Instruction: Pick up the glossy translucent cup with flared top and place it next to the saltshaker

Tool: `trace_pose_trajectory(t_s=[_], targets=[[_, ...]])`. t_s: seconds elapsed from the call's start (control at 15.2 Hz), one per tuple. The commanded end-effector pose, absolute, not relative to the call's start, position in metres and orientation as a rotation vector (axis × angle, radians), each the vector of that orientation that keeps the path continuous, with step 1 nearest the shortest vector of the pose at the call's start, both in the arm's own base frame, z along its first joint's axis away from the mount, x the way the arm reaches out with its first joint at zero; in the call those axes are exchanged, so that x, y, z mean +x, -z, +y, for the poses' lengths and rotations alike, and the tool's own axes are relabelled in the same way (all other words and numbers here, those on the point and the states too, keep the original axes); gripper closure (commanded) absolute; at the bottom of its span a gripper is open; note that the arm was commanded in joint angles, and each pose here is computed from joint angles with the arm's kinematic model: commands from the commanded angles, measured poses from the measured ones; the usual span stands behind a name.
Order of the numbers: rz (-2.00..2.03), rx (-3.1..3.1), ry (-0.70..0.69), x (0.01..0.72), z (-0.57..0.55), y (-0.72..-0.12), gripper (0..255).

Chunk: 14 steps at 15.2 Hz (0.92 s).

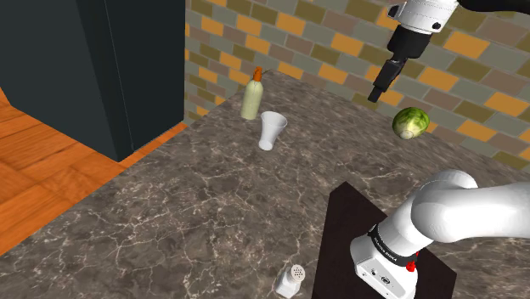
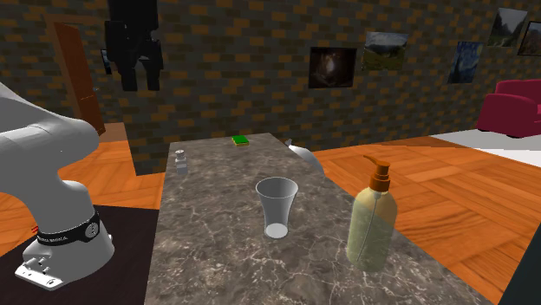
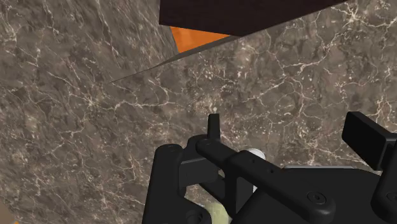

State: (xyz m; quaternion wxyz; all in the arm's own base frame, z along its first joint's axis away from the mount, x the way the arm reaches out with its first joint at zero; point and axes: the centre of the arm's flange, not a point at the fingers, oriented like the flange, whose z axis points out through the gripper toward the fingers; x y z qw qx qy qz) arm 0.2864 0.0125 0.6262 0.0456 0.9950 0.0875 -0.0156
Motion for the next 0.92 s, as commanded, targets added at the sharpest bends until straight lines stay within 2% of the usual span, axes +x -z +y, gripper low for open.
trace_pose_trajectory(t_s=[0.0, 0.86], targets=[[0.267, 3.038, 0.048, 0.286, 0.012, -0.626, 0], [0.352, 2.922, -0.01, 0.398, 0.086, -0.515, 0]])
